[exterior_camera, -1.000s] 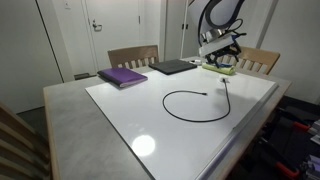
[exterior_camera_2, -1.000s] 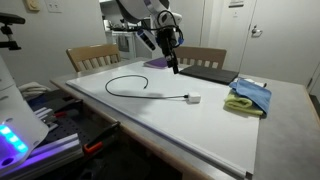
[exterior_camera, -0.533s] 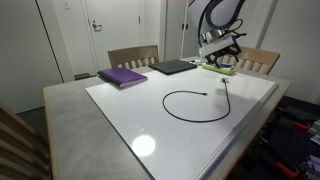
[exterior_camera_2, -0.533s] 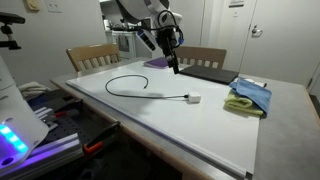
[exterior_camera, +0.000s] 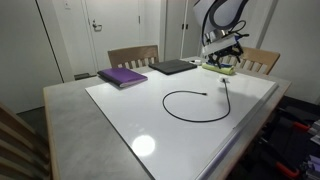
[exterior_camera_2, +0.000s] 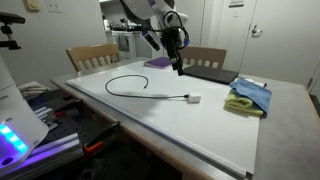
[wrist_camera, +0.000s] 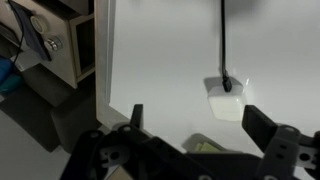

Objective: Bring the ends of the charger to the center

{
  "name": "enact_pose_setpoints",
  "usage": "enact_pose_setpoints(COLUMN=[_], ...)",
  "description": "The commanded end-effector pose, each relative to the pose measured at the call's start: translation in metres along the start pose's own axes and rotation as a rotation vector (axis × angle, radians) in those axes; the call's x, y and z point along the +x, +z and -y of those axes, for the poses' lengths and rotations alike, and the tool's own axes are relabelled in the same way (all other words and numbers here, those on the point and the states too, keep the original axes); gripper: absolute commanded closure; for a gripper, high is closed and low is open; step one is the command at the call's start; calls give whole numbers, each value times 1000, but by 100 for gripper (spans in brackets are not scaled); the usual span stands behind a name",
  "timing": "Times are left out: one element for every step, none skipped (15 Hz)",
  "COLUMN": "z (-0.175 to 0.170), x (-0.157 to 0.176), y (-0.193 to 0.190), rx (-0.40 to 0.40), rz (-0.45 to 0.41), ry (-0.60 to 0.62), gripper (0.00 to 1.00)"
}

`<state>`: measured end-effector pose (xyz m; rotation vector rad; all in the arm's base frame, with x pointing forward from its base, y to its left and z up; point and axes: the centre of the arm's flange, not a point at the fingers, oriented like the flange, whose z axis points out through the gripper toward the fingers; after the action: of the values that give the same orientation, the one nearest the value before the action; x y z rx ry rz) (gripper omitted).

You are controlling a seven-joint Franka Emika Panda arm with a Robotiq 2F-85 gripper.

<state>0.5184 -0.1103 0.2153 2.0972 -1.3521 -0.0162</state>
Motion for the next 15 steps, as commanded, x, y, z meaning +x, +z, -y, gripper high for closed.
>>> enact_pose_setpoints(z=[-13, -16, -17, -22, -23, -25, -28, -28, -30, -30, -30, -31, -32, -34, -36], x=[19, 24, 28, 32, 34, 35, 36, 37, 38, 40, 42, 42, 43, 44, 45], y=[21, 25, 29, 33, 37, 43, 46, 50, 55, 58, 61, 65, 68, 72, 76], rx=[94, 116, 132, 140, 153, 173, 200, 238, 320, 368, 421, 461, 491, 507, 524], rz=[80, 98, 115, 128, 136, 142, 147, 150, 146, 150, 164, 177, 181, 182, 186], ry=[-18, -22, -24, -32, -44, -63, -77, -95, -111, -117, -128, -142, -153, -162, -172], gripper=[0, 0, 0, 0, 0, 0, 0, 0, 0, 0, 0, 0, 0, 0, 0])
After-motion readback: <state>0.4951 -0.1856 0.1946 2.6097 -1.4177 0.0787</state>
